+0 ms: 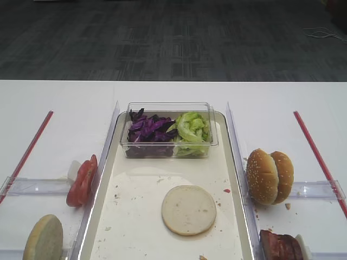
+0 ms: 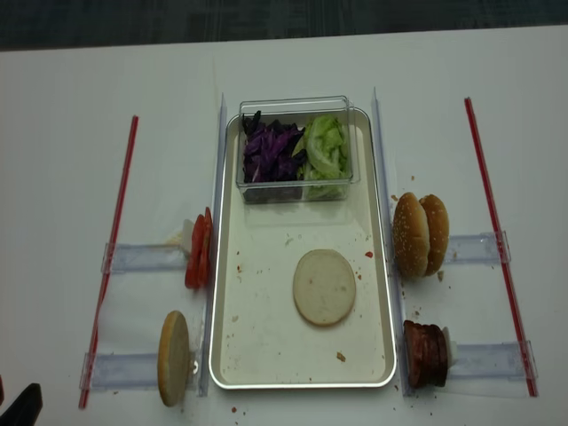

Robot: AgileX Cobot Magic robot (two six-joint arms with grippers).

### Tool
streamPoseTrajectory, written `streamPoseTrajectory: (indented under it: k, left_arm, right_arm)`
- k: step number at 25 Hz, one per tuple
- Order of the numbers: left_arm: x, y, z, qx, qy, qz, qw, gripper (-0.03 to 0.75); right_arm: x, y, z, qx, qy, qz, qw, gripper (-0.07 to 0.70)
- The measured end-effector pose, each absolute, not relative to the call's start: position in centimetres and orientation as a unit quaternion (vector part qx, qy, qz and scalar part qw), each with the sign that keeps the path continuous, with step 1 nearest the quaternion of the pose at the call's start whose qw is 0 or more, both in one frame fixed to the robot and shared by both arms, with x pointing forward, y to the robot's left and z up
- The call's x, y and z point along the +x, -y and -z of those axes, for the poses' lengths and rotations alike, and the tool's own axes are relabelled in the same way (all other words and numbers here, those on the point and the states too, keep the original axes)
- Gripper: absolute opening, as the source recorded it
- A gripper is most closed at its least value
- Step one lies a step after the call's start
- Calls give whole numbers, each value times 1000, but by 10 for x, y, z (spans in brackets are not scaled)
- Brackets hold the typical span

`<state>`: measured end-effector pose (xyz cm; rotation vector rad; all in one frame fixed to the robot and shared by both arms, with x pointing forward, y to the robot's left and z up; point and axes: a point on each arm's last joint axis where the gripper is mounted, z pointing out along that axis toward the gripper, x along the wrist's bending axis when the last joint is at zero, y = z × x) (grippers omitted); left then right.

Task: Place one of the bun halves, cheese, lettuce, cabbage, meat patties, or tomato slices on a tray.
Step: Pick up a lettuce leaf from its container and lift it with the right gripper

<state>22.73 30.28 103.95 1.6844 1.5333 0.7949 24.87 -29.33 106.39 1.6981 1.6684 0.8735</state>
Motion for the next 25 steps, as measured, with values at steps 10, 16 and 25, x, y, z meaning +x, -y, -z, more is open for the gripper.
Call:
streamPoseTrajectory:
  k: [10, 16, 25]
  left_arm:
    - [227, -303, -1039, 652, -594, -308, 357, 309]
    - [227, -303, -1039, 652, -594, -308, 357, 309]
    - [227, -303, -1039, 652, -594, -308, 357, 309]
  right_arm:
    - [313, 294, -1110, 659, -642, -298, 253, 698]
    - [370, 294, -1126, 679, -654, -269, 196, 698]
    - [453, 289, -1158, 671, -673, -274, 143, 698]
